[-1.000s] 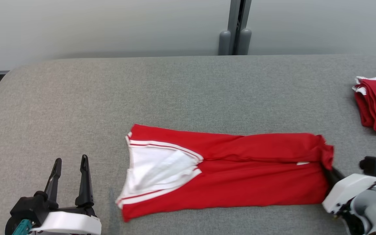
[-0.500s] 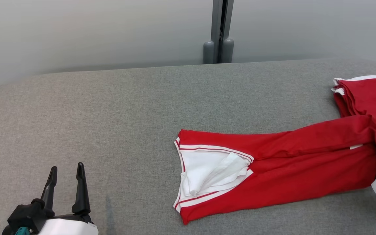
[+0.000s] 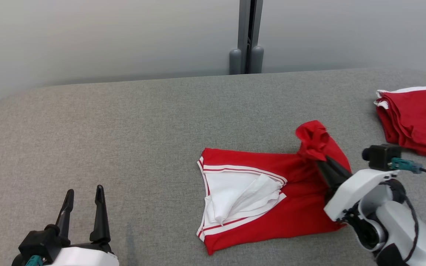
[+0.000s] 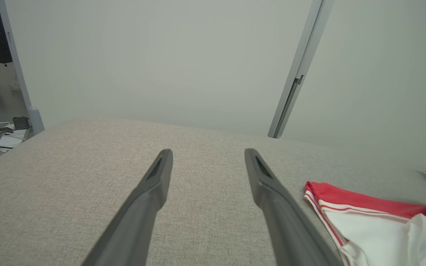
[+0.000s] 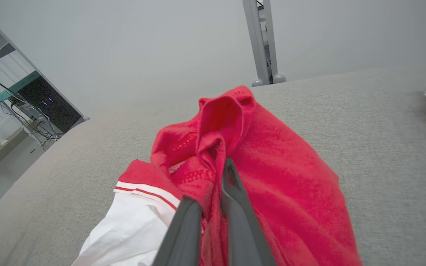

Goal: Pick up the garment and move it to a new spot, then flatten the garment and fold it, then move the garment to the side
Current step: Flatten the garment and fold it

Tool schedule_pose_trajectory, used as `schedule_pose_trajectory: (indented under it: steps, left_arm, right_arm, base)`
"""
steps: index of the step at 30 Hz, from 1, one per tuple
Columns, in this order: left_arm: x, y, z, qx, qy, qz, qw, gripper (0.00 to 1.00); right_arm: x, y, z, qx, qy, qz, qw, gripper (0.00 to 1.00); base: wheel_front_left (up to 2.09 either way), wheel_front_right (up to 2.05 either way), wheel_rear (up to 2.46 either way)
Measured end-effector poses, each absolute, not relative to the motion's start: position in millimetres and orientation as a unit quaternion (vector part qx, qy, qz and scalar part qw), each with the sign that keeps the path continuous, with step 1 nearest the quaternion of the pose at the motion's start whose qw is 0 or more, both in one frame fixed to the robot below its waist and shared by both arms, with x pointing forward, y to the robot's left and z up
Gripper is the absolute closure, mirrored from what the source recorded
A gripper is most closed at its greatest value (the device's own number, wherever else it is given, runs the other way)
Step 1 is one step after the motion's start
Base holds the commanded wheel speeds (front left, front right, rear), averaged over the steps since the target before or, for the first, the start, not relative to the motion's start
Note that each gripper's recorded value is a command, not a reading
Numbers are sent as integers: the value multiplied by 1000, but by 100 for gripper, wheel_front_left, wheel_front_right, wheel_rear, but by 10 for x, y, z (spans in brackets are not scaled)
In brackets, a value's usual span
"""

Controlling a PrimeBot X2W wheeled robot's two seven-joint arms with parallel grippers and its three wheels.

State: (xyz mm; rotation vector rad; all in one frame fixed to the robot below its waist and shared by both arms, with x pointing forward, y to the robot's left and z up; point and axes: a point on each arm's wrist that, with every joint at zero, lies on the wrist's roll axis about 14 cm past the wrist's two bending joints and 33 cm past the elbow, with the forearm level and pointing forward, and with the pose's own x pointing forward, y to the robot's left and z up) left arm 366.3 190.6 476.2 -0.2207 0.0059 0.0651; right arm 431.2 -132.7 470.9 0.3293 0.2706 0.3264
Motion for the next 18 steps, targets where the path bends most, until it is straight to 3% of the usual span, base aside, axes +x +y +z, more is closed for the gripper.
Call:
schedule_pose_trajectory:
  steps: [13,18]
  left_arm:
    - [3577,1966,4723,-117,9,44,992,0]
    - [3556,1974,4679,-121,16,47,991,0]
  right_arm:
    - [4110,14,4842,204,149,296,921,100]
    - [4067,201,4774,205,164,310,914,100]
  base:
    - [0,0,0]
    - [0,0,0]
